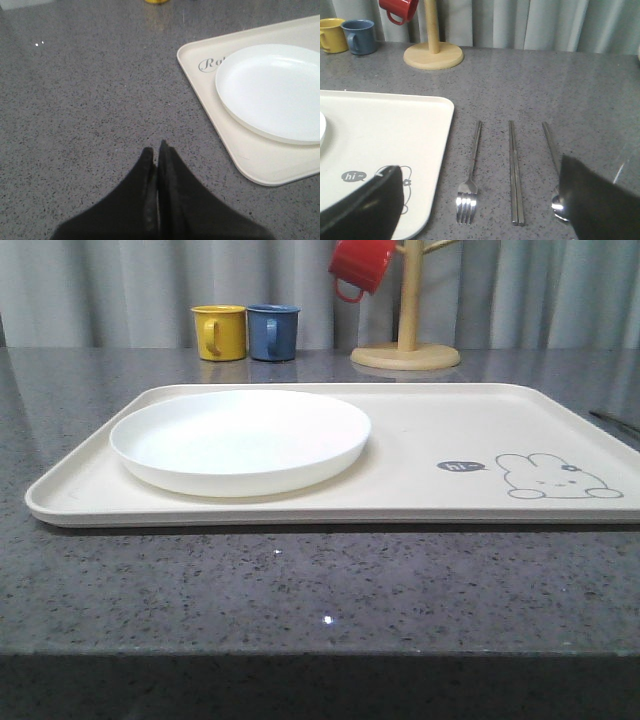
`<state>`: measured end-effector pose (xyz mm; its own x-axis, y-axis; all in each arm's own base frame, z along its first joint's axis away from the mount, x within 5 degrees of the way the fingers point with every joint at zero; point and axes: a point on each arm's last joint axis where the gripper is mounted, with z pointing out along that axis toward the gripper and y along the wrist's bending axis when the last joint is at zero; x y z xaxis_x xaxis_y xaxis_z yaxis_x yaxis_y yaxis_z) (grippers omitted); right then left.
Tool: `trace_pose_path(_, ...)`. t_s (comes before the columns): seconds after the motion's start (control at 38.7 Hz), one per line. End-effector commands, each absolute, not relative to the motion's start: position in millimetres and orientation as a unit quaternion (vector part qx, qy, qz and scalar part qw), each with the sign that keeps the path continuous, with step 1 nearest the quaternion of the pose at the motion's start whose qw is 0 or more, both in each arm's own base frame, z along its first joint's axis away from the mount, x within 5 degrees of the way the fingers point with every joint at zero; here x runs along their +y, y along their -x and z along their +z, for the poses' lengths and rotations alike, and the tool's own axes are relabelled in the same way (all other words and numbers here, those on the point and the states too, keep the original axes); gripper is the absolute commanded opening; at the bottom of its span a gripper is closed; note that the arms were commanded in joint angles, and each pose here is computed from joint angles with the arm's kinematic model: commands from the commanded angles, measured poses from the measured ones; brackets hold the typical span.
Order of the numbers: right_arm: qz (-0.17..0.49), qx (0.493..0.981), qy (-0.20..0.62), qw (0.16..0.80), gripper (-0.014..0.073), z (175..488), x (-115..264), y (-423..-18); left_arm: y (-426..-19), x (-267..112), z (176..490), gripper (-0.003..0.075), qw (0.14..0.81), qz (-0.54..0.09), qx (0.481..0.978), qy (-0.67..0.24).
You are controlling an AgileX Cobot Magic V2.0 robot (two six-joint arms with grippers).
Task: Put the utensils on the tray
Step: 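Open the left gripper and withdraw it from the plate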
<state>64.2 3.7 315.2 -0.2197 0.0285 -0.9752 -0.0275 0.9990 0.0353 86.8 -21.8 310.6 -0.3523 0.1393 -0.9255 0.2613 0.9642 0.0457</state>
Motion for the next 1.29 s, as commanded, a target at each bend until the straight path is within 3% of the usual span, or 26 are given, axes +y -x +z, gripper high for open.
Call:
trace_pose_path(0.0, 0.017, 0.752, -0.003, 0.659, 0.0651, 332, 3, -66, -70, -18, 314, -0.0018, 0.633, -0.068, 0.764, -0.107)
trace_pose_path(0.23, 0.017, 0.752, -0.003, 0.659, 0.0651, 332, 3, -66, -42, -11, 305, -0.0018, 0.706, -0.076, 0.697, -0.098)
trace_pose_path(0.85, 0.023, 0.751, -0.007, 0.66, 0.0651, 334, 3, -68, -39, -10, 305, -0.0018, 0.712, -0.077, 0.691, -0.097)
trace_pose_path(1.14, 0.006, 0.838, 0.004, 0.545, 0.0647, 346, 0, -134, -39, -10, 305, -0.0018, 0.712, -0.077, 0.691, -0.097)
trace_pose_path(1.26, 0.008, 0.875, 0.006, 0.483, 0.0579, 349, -1, -172, -39, -10, 305, -0.0018, 0.712, -0.077, 0.691, -0.097)
